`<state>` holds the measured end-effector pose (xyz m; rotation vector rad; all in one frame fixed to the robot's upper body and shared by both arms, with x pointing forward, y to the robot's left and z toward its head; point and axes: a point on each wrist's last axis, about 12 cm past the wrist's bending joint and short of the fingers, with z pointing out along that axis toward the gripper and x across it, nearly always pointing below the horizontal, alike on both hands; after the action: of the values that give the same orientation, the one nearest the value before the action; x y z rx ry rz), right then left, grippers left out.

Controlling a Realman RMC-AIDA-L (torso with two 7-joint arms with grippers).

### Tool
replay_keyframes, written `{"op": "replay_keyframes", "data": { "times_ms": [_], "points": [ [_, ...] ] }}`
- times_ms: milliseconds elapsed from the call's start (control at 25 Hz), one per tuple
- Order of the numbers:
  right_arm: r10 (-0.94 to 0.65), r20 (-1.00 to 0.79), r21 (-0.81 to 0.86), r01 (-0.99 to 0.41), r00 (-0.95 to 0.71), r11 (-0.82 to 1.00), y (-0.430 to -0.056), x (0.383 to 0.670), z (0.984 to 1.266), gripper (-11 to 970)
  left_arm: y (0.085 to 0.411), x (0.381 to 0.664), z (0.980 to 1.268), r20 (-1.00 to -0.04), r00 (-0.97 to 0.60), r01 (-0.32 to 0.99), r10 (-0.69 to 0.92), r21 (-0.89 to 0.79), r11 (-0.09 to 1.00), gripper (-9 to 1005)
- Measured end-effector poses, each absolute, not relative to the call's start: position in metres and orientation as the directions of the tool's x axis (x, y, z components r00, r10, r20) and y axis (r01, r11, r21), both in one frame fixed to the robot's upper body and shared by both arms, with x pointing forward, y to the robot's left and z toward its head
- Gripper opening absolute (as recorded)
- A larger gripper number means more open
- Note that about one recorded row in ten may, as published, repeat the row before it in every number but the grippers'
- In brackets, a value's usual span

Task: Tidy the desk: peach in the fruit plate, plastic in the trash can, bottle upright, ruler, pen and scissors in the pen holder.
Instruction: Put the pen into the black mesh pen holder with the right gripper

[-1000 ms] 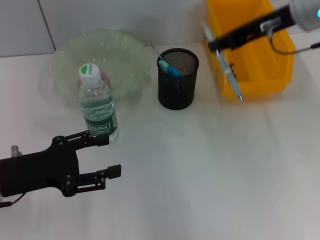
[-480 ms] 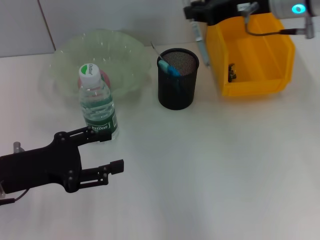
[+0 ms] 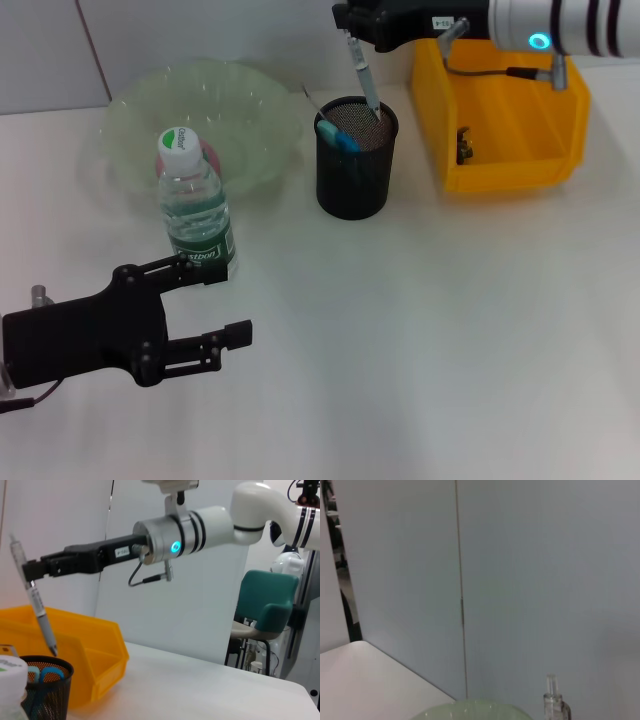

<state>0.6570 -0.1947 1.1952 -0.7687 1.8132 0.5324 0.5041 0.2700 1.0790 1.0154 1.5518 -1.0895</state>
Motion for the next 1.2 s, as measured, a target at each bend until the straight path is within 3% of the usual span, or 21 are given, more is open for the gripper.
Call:
{"op": "replay_keyframes", "data": {
  "times_ms": [560,1200],
  "points": [
    [-0.182,-0.962,0.009,-0.688,-0.205,0.726,-0.190,0.662,1.153,179,0.267,0.504,1.077,-0.972,-0.214,0.947,0.097,-0.183,0.263,788],
    [-0.140,-0.964,0.041,-0.649,-0.225,0.760,-0.205,0.648,1.111,179,0.268,0.504,1.077,-0.971,-0.222,0.945,0.094,-0.190,0.266,788]
  ]
}}
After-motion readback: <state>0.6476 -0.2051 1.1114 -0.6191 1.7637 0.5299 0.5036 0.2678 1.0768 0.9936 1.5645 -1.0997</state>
